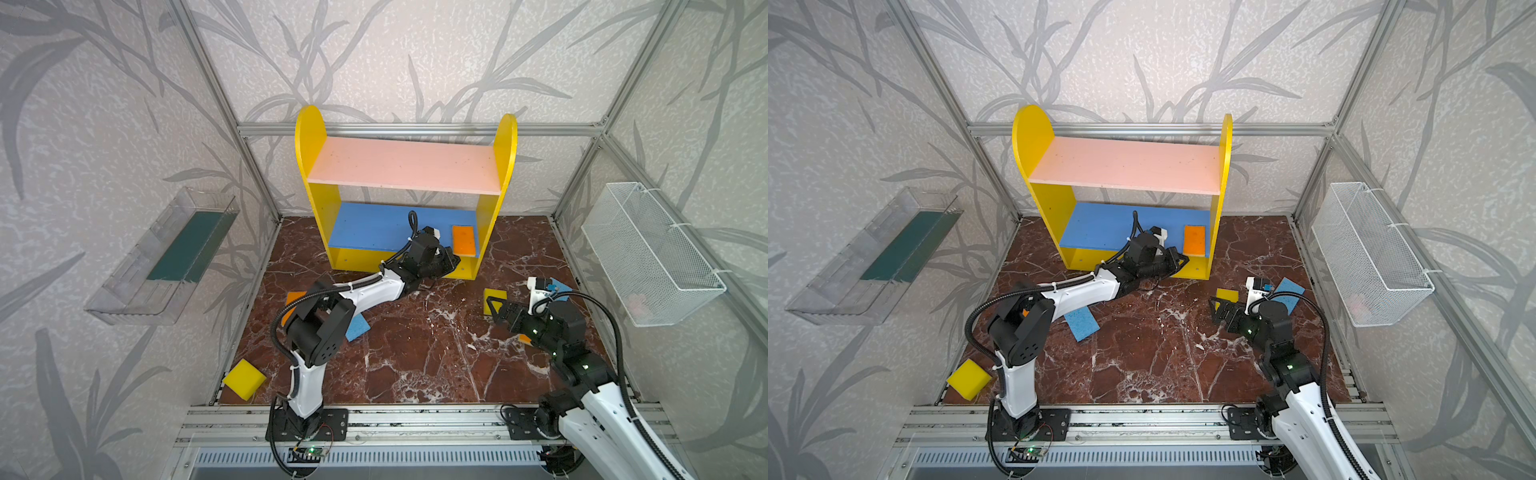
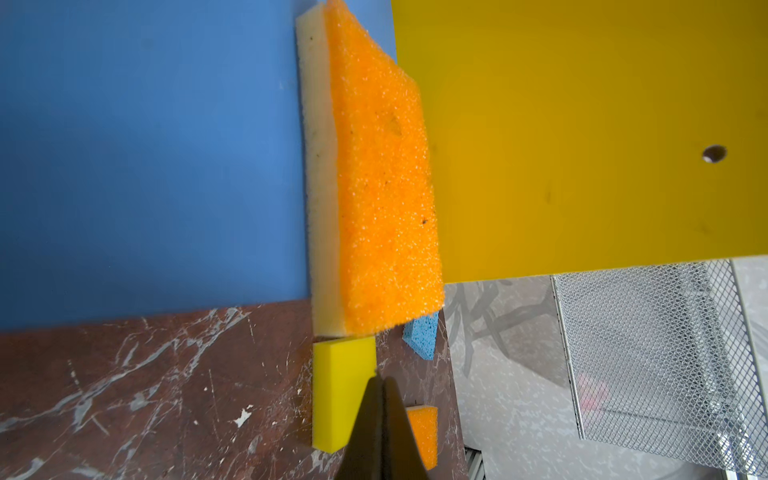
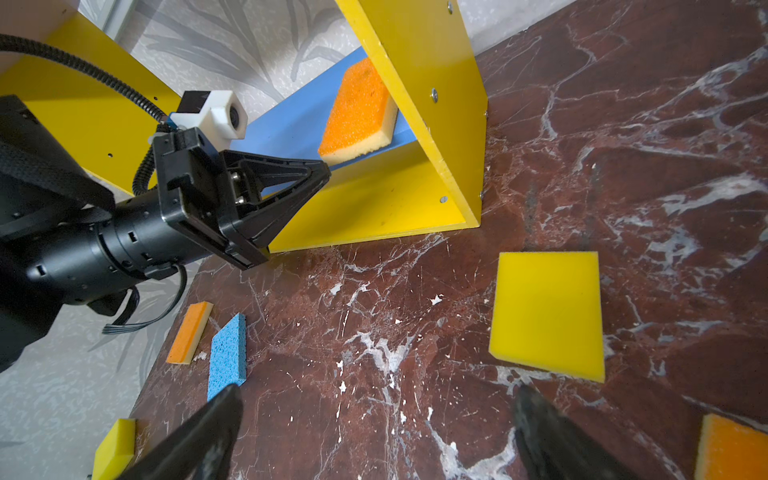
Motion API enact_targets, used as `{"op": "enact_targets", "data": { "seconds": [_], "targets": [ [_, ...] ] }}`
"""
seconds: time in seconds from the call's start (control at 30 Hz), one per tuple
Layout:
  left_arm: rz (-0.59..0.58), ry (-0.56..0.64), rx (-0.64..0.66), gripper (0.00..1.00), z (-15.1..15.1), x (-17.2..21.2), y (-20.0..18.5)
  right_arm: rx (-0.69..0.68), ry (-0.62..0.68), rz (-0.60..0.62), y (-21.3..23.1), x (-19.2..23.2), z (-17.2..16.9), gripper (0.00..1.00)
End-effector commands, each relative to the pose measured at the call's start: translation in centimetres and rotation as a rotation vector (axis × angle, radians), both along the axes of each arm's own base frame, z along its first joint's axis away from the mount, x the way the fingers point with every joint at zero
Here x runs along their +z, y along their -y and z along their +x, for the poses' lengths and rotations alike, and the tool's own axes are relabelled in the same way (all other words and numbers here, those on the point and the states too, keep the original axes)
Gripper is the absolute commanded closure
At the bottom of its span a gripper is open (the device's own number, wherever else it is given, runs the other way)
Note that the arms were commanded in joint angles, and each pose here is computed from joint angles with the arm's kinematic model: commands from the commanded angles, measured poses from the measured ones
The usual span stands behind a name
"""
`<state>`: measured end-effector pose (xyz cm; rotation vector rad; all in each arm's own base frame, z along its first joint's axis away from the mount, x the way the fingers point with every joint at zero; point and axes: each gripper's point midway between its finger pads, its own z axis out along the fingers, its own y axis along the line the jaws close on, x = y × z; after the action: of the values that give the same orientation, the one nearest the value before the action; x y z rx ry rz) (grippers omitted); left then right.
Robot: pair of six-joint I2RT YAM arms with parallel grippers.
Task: Place and organize the cleaning sponges onto the shelf
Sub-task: 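Lower the sponge upright onto the blue shelf against the yellow side panel, then push the sponge with the left gripper into the shelf corner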
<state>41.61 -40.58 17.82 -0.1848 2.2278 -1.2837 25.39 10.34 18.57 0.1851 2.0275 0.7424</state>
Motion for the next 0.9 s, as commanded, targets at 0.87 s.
{"op": "enact_targets", "data": {
  "seconds": [0.87],
  "targets": [
    [0.083, 0.082, 0.047, 1.00, 0.7, 2.8, -3.0, 0.017, 0.000, -0.007, -0.1, -0.7, 0.0, 0.01]
  ]
}}
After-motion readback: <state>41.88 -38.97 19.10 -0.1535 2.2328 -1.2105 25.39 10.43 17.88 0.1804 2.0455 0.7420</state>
